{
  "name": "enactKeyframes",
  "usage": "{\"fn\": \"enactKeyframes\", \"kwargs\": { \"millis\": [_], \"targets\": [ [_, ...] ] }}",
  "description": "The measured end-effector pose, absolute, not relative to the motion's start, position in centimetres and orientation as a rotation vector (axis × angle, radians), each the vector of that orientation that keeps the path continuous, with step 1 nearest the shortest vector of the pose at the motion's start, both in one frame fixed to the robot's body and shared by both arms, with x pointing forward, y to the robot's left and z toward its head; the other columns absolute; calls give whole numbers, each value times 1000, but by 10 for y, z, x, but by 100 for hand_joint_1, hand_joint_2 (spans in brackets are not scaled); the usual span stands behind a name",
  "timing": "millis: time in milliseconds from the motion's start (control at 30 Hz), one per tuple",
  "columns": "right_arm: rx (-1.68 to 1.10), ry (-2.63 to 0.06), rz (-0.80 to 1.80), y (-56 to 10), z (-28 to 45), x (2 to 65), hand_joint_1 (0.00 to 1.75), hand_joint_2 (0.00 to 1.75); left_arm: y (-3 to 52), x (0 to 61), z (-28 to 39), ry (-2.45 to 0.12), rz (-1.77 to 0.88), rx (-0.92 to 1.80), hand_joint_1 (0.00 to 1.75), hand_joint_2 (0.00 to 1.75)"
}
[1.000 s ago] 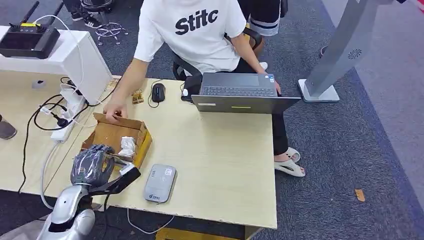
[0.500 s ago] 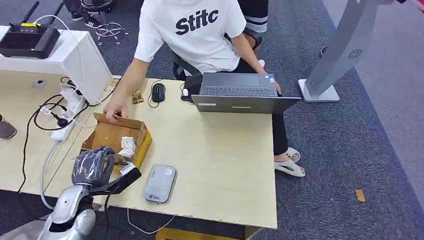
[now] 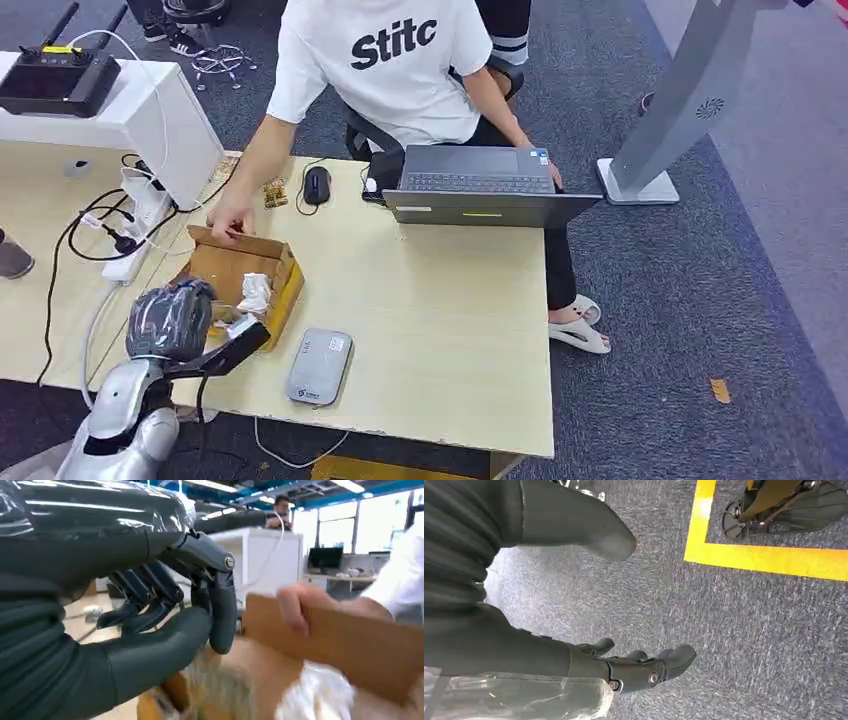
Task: Pass the card to the sensor for recognition and then transmit it.
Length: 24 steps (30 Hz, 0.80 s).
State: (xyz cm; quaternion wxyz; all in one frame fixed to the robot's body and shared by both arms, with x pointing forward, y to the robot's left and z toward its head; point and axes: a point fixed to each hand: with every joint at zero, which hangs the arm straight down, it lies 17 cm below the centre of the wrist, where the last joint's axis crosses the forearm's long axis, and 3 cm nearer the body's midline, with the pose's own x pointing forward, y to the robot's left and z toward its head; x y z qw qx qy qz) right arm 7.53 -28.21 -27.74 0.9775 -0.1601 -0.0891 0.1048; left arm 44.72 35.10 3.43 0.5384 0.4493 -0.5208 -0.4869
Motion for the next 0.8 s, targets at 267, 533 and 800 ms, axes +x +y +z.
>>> {"fn": "enactKeyframes", "kwargs": {
  "millis": [267,533,800],
  "targets": [
    [-321,-178,209,-282,-278,75,0,175,388,468,86,-1266,-1131,1208,175,175],
    [-321,-173,206,-283,-278,74,0,175,398,468,91,-1259,-1130,1244,96,175],
    [-322,-170,210,-283,-278,74,0,175,396,468,92,-1273,-1122,1236,0,175]
  ]
}}
